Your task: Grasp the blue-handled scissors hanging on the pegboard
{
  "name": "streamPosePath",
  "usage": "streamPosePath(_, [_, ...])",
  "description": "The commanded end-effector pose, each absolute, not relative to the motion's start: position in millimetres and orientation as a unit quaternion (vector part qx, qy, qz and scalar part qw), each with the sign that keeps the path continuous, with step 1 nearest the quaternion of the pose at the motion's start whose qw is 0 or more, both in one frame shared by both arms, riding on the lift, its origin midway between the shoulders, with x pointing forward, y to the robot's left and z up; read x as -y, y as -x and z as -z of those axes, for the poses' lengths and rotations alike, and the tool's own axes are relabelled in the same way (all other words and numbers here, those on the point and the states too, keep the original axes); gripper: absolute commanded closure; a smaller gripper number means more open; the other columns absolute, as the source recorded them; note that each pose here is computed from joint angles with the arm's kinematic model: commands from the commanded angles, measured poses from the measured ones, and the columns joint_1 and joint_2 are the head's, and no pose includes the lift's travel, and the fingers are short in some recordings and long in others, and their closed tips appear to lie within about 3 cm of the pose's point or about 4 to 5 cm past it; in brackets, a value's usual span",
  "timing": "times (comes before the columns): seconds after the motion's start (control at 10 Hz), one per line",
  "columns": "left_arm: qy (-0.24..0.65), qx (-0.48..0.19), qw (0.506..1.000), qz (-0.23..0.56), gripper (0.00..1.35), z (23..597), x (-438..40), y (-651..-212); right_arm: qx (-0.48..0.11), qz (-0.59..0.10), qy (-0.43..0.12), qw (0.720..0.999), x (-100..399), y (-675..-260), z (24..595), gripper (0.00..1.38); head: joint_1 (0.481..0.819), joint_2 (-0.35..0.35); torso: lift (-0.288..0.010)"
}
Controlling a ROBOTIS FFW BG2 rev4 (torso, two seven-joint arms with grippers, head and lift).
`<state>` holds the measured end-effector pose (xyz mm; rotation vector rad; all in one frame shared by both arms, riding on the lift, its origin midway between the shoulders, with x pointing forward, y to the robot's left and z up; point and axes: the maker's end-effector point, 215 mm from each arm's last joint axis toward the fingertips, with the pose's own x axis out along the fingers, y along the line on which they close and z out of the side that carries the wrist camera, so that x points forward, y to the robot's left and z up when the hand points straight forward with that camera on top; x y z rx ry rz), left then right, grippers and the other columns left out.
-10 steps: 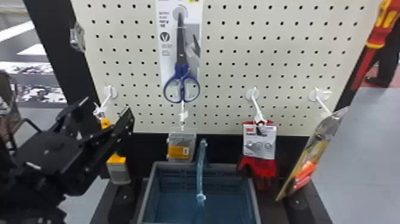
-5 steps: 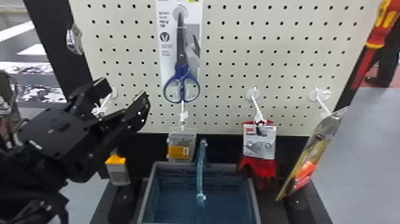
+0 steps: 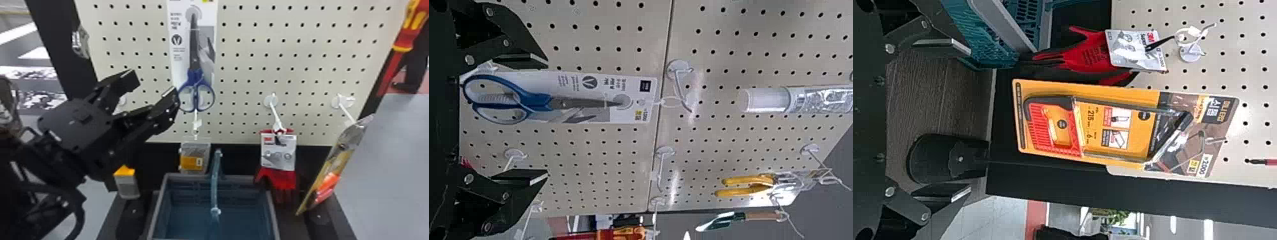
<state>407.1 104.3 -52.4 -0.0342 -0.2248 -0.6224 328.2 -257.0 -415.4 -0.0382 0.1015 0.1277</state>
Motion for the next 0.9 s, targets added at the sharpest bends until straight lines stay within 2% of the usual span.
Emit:
streamPosePath(0.0, [0.014,0.108,0.941,0.319,0.47,55.1,-97.2,-414.6,-0.050,-0.063,0.019,0.997,256.9,-328.5,415.2,0.32,0.549,0.000,-0.100])
streamPosePath(0.4, [0.000,0.103,0.935,0.338,0.31,59.8,-84.8,-434.6,-0.048,-0.063,0.019,0.997,256.9,-330.2,413.8,0.32,0.549,0.000,-0.100])
streamPosePath(0.8, [-0.016,0.101,0.931,0.351,0.30,62.0,-76.3,-456.2,-0.048,-0.064,0.018,0.997,256.9,-330.7,414.3,0.32,0.549,0.000,-0.100])
